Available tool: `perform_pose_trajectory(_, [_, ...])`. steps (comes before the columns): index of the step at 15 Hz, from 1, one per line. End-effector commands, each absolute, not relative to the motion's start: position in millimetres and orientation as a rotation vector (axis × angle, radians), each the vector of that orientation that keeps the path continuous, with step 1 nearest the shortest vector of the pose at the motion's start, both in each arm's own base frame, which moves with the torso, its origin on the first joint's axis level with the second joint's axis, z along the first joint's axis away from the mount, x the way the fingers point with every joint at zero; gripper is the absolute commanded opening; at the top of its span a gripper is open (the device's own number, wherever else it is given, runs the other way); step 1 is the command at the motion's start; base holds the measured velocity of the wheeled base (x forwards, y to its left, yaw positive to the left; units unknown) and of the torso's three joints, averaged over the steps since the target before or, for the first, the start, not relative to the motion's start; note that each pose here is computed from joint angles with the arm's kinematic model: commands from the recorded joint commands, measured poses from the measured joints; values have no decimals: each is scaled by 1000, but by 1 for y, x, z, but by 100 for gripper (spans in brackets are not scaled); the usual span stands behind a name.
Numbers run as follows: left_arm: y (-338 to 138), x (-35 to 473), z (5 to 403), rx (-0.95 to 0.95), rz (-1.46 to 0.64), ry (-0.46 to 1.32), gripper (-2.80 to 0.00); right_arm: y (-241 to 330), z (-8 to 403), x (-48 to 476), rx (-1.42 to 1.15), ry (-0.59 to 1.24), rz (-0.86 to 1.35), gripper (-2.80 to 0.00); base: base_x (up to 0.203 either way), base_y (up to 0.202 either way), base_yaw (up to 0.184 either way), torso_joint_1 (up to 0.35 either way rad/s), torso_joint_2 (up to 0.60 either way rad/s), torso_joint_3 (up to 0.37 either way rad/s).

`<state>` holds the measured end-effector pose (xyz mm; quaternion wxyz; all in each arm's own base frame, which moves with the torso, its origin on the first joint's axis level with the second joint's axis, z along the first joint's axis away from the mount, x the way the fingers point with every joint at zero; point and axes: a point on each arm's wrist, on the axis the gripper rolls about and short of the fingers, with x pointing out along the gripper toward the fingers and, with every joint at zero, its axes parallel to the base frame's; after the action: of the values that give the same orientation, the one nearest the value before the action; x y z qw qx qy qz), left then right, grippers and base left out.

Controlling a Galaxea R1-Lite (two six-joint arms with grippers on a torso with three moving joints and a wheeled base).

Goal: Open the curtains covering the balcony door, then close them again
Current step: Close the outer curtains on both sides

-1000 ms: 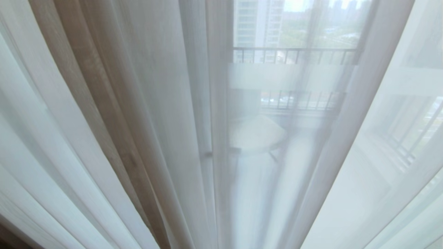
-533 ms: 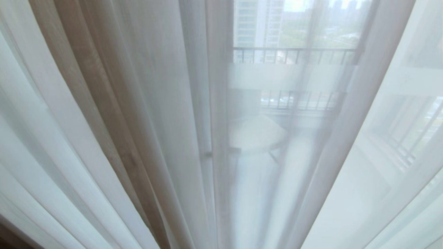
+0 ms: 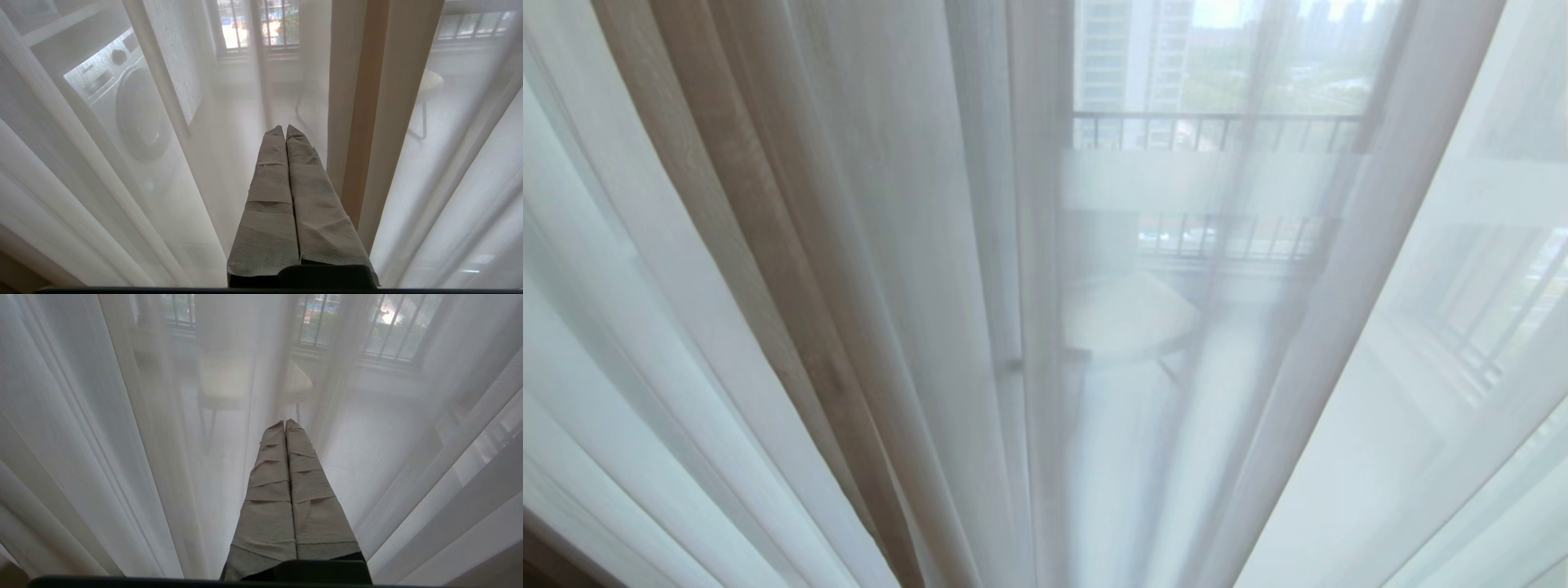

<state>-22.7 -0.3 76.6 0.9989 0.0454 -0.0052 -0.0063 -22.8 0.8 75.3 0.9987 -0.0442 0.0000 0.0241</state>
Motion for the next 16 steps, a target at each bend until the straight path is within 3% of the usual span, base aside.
perform_pose_trajectory(1, [0,-23,77,87,-16,-13,-280,1,75,-23,-89,-1,49,-280,0,0,0,0,0,0])
perform_pose_trajectory(16, [0,-23,77,80,-7,-13,-280,1,75,-23,-89,-1,49,-280,0,0,0,0,0,0])
